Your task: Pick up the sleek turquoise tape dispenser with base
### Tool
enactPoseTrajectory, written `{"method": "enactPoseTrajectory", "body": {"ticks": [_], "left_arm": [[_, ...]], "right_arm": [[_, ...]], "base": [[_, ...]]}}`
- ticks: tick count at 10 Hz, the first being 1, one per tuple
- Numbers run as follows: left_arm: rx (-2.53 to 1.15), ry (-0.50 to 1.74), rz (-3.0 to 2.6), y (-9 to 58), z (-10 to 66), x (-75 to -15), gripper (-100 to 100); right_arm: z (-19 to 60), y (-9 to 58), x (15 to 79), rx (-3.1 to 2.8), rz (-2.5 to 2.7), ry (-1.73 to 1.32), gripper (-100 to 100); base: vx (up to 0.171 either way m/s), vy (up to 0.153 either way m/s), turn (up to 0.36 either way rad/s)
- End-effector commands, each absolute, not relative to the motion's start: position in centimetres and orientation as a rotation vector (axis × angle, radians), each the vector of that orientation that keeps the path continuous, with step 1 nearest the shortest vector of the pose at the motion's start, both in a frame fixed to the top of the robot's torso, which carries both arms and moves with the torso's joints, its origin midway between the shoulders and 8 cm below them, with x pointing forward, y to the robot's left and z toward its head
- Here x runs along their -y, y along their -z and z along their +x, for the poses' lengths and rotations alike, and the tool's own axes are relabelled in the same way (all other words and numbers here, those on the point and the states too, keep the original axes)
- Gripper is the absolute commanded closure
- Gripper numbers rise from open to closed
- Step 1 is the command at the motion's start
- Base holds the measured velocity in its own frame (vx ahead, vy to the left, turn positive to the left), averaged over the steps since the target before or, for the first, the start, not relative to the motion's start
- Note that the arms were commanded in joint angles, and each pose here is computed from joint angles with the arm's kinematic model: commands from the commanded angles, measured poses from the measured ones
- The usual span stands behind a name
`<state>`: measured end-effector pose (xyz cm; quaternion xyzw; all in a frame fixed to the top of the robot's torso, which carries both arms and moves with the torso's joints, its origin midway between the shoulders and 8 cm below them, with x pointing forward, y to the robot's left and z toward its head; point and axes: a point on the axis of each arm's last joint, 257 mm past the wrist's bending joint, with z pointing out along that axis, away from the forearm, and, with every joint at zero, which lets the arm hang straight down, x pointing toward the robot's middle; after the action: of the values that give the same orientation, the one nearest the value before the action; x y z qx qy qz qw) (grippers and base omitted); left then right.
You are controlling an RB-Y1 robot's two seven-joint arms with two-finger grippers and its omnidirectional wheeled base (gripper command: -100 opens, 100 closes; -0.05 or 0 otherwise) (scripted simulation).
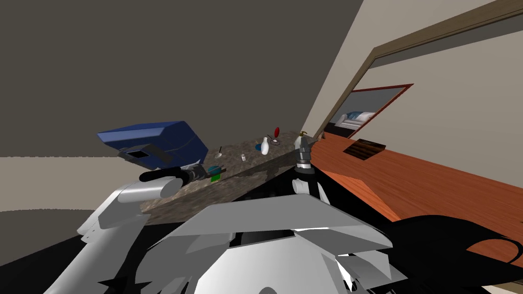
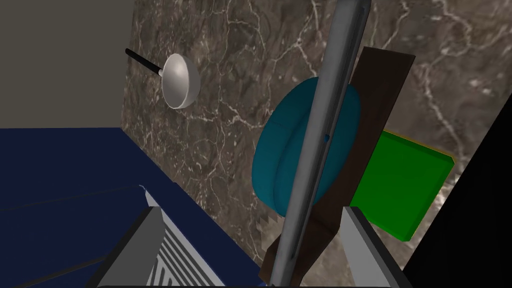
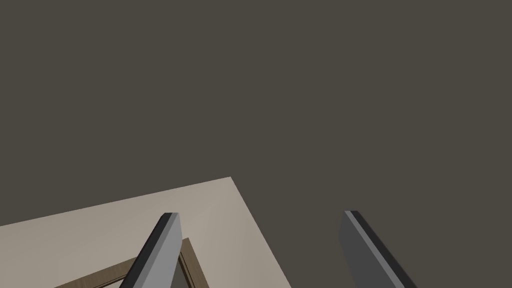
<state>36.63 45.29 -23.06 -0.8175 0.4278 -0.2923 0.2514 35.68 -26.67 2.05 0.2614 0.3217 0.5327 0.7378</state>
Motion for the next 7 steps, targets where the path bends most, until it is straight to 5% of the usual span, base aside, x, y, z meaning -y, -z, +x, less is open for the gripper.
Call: {"method": "enactPoseTrajectory", "body": {"ticks": [1,7], "left_arm": [[-1.165,0.773,-2.243,23.2,36.3,-45.4,-100],[-1.124,0.625,-2.377,24.3,33.7,-47.4,-100]], "right_arm": [[35.7,-2.0,26.7,-0.706,0.574,-1.17,0],[35.7,-2.0,26.7,-0.706,0.574,-1.17,0]], "base": [[0.011,-0.002,0.013],[0.022,-0.016,-0.066]]}}
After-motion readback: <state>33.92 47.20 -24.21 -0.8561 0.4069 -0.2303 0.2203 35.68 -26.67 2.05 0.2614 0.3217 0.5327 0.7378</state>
